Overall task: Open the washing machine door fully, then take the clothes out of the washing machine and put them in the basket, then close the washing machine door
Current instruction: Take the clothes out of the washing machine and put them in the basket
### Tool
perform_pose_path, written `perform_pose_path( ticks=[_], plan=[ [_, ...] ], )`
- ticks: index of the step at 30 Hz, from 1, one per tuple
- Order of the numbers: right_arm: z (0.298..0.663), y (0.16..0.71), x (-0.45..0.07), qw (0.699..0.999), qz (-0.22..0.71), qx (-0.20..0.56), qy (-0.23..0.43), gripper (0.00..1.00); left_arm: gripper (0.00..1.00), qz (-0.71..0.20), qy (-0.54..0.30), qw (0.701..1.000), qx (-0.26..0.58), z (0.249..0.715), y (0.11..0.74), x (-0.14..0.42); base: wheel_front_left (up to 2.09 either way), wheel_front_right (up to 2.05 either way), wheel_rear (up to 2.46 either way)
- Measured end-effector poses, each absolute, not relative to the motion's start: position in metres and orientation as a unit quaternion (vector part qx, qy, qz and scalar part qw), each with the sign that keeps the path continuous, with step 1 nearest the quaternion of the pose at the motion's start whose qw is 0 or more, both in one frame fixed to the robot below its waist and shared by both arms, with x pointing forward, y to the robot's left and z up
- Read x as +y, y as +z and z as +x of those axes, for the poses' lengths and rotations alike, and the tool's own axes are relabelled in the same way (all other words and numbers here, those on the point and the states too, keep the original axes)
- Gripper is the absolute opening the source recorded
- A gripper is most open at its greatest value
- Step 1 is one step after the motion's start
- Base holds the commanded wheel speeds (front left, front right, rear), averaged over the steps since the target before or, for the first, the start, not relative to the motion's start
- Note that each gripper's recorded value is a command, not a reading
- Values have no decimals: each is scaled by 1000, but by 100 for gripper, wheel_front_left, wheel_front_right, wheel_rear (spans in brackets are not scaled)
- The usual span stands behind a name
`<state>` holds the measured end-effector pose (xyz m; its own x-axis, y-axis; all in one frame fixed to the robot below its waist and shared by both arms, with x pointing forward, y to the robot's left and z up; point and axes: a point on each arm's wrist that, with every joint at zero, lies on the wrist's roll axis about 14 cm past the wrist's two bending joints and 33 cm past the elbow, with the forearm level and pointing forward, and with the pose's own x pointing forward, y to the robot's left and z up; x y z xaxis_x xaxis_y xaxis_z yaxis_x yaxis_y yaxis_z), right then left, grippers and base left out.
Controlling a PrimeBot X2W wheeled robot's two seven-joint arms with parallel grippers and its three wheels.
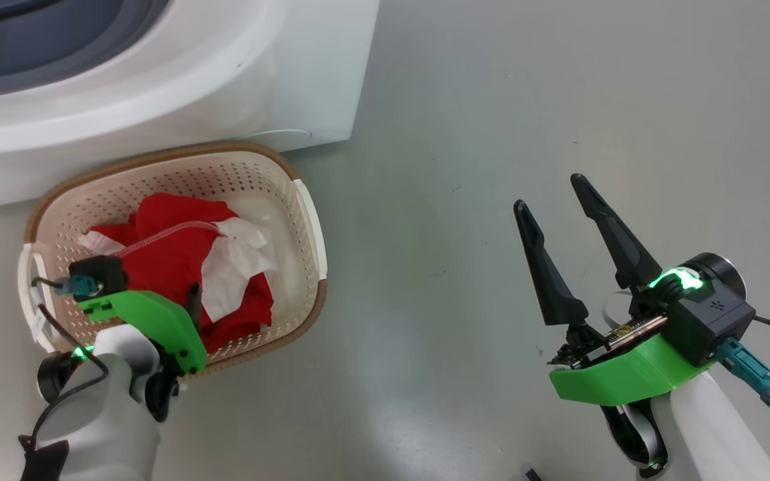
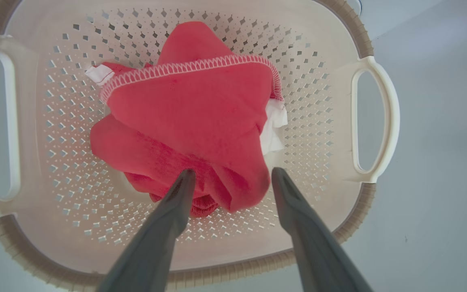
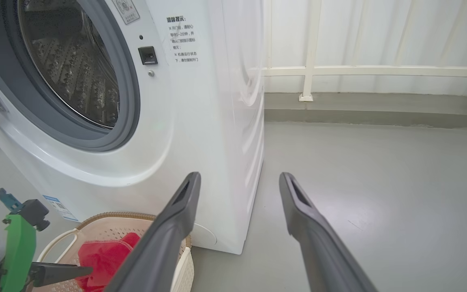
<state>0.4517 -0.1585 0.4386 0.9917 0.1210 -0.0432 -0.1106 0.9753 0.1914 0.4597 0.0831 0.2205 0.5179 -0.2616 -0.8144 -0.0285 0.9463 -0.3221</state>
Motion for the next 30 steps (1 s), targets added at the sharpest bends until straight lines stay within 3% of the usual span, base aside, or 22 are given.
perform_pose_path(
  ticks=[21,30],
  plan=[
    [455,476,-142,993,76,-22,85,100,100,-152,-67,957,236,509,335,105,0,0,0],
    [442,490,-142,993,70,-32,85,100,100,-164,-65,978,114,496,408,121,0,0,0]
  ],
)
